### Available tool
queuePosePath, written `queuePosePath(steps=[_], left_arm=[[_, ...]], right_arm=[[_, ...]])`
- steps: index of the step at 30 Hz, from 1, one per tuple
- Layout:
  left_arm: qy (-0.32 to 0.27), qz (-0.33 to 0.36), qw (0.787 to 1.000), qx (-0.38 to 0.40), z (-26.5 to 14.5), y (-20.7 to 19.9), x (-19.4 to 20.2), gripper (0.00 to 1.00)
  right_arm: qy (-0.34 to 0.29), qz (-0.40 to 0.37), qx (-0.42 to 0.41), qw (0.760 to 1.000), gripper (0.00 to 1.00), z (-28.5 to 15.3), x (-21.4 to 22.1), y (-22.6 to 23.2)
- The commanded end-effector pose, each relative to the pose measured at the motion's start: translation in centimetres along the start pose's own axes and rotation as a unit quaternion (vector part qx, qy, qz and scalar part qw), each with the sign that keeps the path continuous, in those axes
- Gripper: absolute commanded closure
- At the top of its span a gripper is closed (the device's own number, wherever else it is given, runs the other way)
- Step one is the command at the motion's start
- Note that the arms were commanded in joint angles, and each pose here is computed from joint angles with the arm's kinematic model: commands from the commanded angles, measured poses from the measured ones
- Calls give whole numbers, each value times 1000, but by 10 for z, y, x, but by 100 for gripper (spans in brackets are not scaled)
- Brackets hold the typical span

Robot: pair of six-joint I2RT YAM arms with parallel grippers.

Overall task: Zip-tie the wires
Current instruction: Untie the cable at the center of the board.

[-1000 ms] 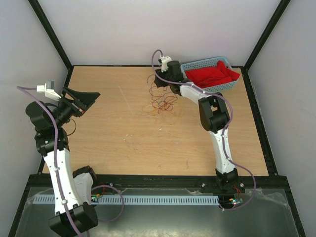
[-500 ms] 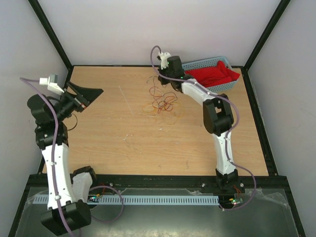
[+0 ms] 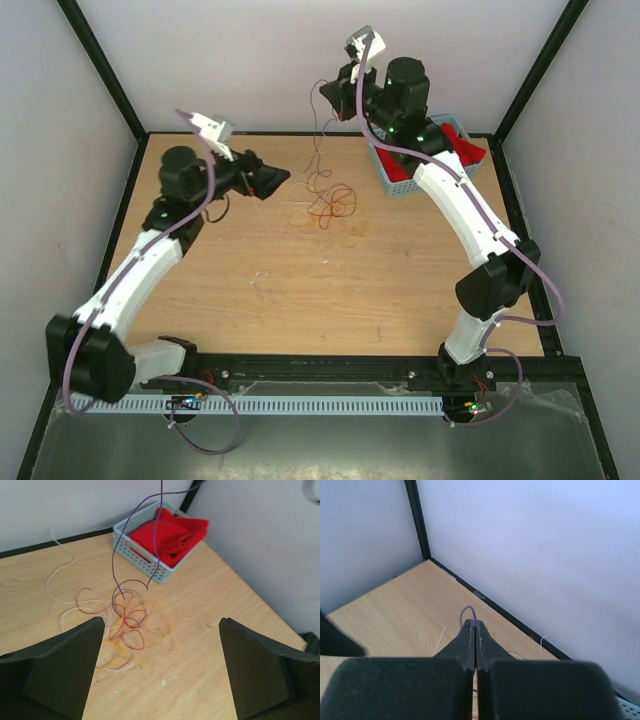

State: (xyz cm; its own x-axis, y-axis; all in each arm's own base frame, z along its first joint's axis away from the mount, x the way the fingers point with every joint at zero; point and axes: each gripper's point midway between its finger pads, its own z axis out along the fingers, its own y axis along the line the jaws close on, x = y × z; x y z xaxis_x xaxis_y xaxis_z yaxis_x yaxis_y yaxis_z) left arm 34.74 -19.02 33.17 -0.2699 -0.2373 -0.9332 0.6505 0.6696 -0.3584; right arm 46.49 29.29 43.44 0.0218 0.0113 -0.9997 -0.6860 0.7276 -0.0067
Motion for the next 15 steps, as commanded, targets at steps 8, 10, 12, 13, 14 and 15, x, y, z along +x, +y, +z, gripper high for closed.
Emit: queuePosePath(steps=[8,10,12,13,14,15], left_arm=[[-80,119,989,19,116,-13,5,1],[-83,126,989,3,127,-12,6,2],[-84,136,987,-25,134,-4,9,7],[-84,141,986,-38,136,1,12,8],[-81,147,985,-48,138,5,14,11],[-78,153,984,-56,139,7,18,14]], right_arm=[[18,9,-34,999,100,-23,-3,24],[13,7,-34,999,100,-27,-8,25],[5,4,-31,1000,100,-36,-18,27],[0,3,-29,1000,100,-41,-22,27],[-4,3,-27,1000,100,-46,-27,28],[-9,2,-26,1000,100,-51,-33,29]])
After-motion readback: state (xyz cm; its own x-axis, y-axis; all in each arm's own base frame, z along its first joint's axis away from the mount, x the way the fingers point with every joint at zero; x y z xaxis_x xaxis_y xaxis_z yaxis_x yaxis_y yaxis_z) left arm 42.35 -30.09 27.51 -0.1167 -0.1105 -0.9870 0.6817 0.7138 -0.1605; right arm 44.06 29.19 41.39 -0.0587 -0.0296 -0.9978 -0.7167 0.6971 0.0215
